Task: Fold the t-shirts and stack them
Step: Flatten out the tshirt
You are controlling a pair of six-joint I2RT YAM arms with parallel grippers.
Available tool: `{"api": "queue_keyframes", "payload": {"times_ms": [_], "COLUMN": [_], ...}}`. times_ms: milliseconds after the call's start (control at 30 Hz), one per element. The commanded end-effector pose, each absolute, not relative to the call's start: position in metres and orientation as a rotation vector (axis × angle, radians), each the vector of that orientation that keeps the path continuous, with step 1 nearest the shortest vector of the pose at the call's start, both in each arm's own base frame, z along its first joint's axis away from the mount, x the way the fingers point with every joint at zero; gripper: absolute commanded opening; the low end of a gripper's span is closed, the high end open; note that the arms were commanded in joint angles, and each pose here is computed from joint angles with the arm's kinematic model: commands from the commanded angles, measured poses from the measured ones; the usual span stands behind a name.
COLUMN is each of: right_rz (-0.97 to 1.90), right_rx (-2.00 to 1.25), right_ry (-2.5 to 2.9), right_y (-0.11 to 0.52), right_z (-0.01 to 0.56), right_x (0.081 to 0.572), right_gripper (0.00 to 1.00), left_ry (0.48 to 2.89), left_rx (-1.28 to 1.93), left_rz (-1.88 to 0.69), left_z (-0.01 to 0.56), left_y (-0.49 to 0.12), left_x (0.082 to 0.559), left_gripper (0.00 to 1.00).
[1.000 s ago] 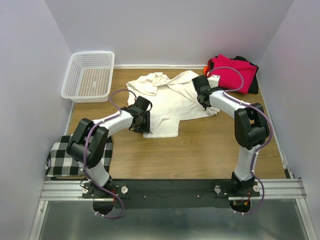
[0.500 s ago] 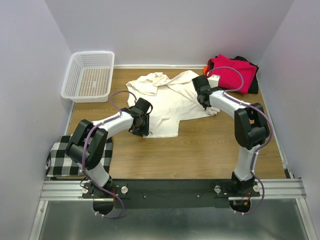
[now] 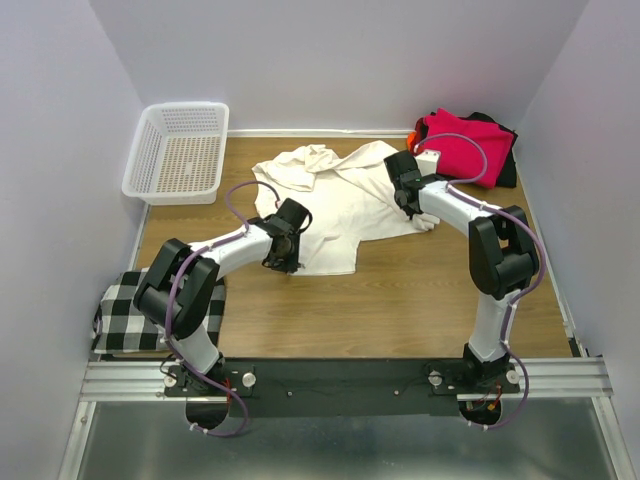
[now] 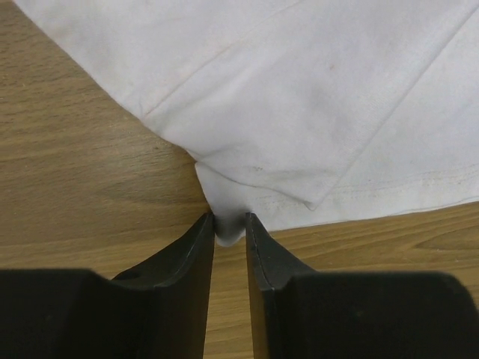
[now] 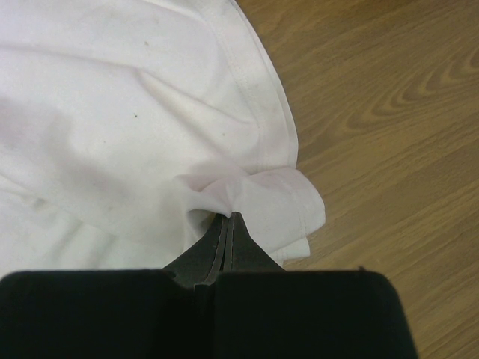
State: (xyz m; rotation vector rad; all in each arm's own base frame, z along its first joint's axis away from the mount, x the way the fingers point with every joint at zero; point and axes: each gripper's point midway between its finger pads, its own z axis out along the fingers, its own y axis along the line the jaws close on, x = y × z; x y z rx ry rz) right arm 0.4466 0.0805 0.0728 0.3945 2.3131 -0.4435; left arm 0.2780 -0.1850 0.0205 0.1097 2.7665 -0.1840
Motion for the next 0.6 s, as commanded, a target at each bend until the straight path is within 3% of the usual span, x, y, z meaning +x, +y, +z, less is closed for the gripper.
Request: {"api": "queue_keyframes", "payload": {"times_ms": [0, 33, 67, 100, 267, 467, 567], "right_rz": [-0.482, -0.479, -0.477, -0.476, -0.473, -0.483, -0.487], "right_rx": [0.426, 0.422, 0.426, 0.426, 0.419, 0.419, 0.422], "right_ry": [2.309, 2.31, 2.308, 2.309, 2.292, 2.254, 2.241], "right_y": [0.071, 0.072, 0.072, 0.072, 0.072, 0.069, 0.068], "right_z": [0.074, 0.074, 0.075, 0.075, 0.084, 0.1, 0.105], "right_x": [0.44, 0.44, 0.44, 0.44, 0.443, 0.449, 0.45], "right_gripper": [0.01, 0.01, 0.01, 0.01, 0.01, 0.01, 0.01], "left_ry": [2.864, 2.862, 2.861, 2.86, 2.804, 2.562, 2.438], "left_rx": [0.123, 0.122, 0.121, 0.121, 0.103, -0.059, -0.194], "left_rz": [-0.084, -0.078, -0.074, -0.067, 0.049, 0.431, 0.433], "left_z": [-0.007, -0.006, -0.006, -0.006, 0.014, 0.086, 0.127], "left_y": [-0.171, -0.17, -0.169, -0.168, -0.154, -0.097, -0.075], "left_x": [0.254, 0.255, 0.254, 0.254, 0.266, 0.312, 0.331], "left_gripper": [0.22, 0.17, 0.02, 0.0, 0.0, 0.0, 0.0]}}
